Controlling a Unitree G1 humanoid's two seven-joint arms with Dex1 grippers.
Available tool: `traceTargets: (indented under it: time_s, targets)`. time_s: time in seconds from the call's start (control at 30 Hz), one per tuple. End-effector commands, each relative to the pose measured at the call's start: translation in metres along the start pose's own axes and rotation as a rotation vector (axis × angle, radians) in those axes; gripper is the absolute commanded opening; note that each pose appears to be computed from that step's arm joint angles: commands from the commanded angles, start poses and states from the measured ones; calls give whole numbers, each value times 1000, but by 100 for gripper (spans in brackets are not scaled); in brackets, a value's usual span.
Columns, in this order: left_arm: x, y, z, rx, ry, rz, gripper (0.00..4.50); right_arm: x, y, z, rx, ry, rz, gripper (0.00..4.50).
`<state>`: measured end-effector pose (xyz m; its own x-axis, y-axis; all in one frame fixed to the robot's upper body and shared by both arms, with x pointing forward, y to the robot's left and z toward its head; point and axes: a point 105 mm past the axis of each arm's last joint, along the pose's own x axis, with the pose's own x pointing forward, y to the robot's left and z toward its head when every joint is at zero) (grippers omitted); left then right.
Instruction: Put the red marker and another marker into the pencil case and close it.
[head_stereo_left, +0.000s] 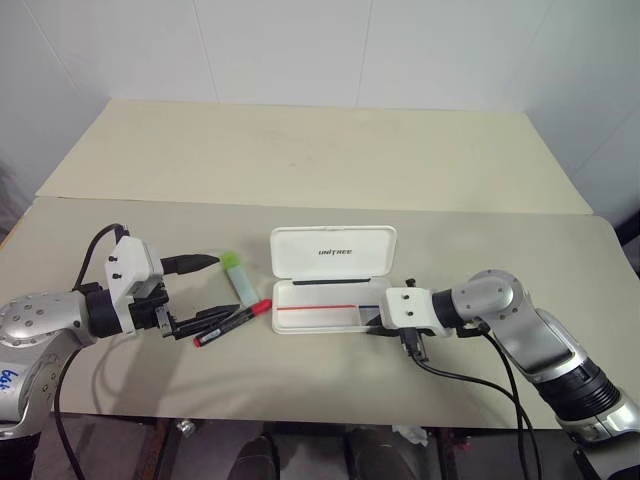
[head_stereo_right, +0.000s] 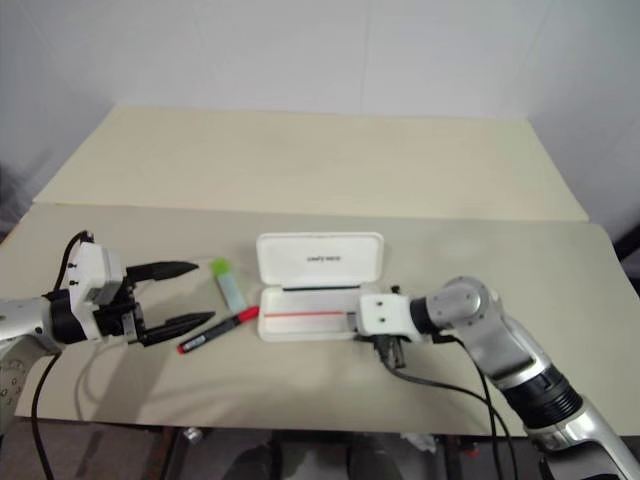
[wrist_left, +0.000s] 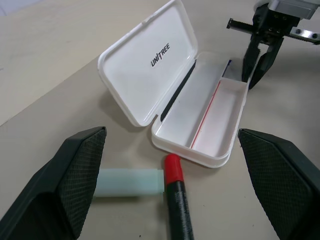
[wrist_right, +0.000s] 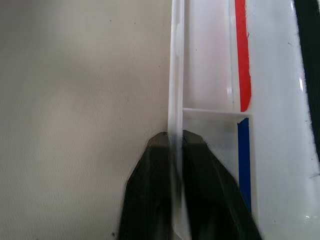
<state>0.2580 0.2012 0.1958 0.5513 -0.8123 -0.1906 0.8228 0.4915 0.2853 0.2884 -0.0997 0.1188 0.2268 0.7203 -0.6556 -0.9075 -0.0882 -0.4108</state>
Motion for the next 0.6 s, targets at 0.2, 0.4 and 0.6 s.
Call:
traceTargets:
  time_s: [0.2,0.4,0.6]
  targets:
    - [4,-1,8,28,-34,-18,450,-3,-3,3,-23,-10,-23,354]
    - [5,-1,8,29,-40,-18,450,-12,-8,7,-24,-36,-37,448]
    - [4,0,6,24,-39,-6,450,-18,-7,13,-3,-77,-20,448]
